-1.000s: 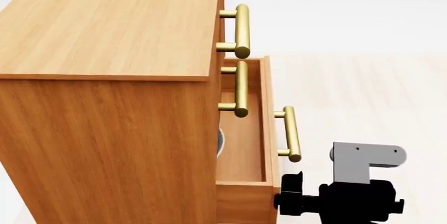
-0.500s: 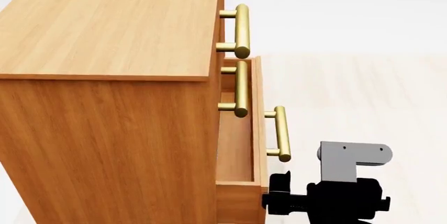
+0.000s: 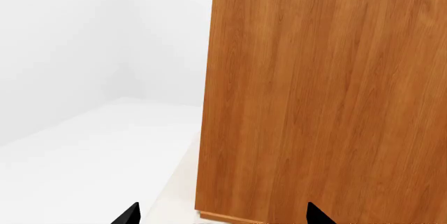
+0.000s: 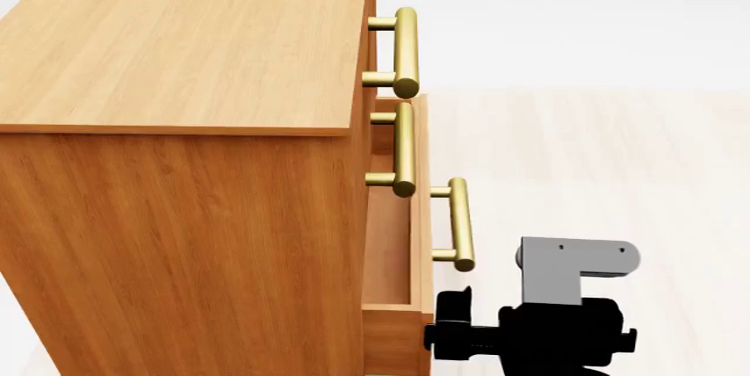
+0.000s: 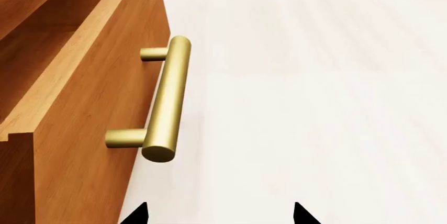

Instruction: Put the bowl in the bottom drawer of the cabinet and close it.

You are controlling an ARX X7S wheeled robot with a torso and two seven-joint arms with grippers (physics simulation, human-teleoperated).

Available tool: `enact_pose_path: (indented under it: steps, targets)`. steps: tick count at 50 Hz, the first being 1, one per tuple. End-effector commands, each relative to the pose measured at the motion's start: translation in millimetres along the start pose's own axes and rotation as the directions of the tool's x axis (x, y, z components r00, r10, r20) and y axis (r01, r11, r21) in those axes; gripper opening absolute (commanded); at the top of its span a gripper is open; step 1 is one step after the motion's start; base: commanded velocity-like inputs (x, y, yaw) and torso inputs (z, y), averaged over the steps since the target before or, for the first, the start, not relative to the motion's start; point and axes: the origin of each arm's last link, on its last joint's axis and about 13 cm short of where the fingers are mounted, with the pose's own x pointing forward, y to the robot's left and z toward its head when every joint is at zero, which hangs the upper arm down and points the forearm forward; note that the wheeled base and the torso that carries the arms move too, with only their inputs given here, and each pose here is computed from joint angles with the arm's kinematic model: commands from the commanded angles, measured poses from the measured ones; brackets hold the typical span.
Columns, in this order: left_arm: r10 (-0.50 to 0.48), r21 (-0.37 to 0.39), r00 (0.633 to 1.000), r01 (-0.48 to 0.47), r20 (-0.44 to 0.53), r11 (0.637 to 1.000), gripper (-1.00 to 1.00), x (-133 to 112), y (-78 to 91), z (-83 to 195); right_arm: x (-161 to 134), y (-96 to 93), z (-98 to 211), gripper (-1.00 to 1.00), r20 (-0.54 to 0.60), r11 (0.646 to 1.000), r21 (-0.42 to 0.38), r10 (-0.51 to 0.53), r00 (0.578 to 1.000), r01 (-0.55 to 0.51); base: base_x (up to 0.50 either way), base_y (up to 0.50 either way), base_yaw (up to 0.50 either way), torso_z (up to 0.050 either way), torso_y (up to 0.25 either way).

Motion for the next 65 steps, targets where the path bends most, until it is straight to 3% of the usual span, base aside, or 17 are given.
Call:
enact_pose_path:
  steps: [1, 65]
  targets:
    - [-0.001, -0.002, 1.0, 0.001, -0.001, 1.0, 1.0, -0.6, 0.2, -2.2, 0.6, 8.0, -1.0, 1.0, -0.01, 0.999, 0.014, 0.034, 0.999, -0.034, 0.0, 0.0, 0.0, 0.0, 0.0]
    - [0.007, -0.008, 1.0, -0.007, -0.003, 1.0, 1.0, 0.8, -0.2, 5.0, 8.6, 30.6, 0.8, 1.0, -0.013, 0.994, -0.004, 0.105, 0.994, -0.106, 0.0, 0.0, 0.0, 0.0, 0.0]
